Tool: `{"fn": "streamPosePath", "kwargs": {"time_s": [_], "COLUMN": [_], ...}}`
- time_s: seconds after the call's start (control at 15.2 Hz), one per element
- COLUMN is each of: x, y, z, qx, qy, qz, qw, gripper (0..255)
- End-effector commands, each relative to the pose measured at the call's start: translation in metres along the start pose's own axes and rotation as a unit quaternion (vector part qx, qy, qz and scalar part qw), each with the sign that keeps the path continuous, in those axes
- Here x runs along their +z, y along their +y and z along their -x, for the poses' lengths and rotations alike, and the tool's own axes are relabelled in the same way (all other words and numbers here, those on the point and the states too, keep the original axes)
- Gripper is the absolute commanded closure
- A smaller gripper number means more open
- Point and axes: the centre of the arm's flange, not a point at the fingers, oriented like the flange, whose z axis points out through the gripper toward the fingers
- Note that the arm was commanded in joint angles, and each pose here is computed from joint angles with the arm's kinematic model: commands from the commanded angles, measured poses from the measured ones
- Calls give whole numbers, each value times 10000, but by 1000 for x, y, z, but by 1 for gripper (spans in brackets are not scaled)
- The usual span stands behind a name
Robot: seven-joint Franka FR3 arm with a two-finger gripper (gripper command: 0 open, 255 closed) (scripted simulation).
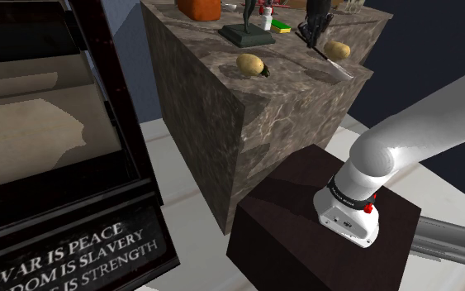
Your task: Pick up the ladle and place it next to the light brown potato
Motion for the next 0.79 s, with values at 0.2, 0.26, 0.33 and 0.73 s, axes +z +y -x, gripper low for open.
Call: {"fn": "streamPosePath", "kwargs": {"time_s": [0.2,0.26,0.33,0.73], "x": [26,31,35,35], "y": [-7,-8,-9,-9], "z": [1,2,2,2], "qx": [0,0,0,0], "qy": [2,2,2,2], "qz": [0,0,0,0], "qw": [10000,10000,10000,10000], "gripper": [255,255,255,255]}}
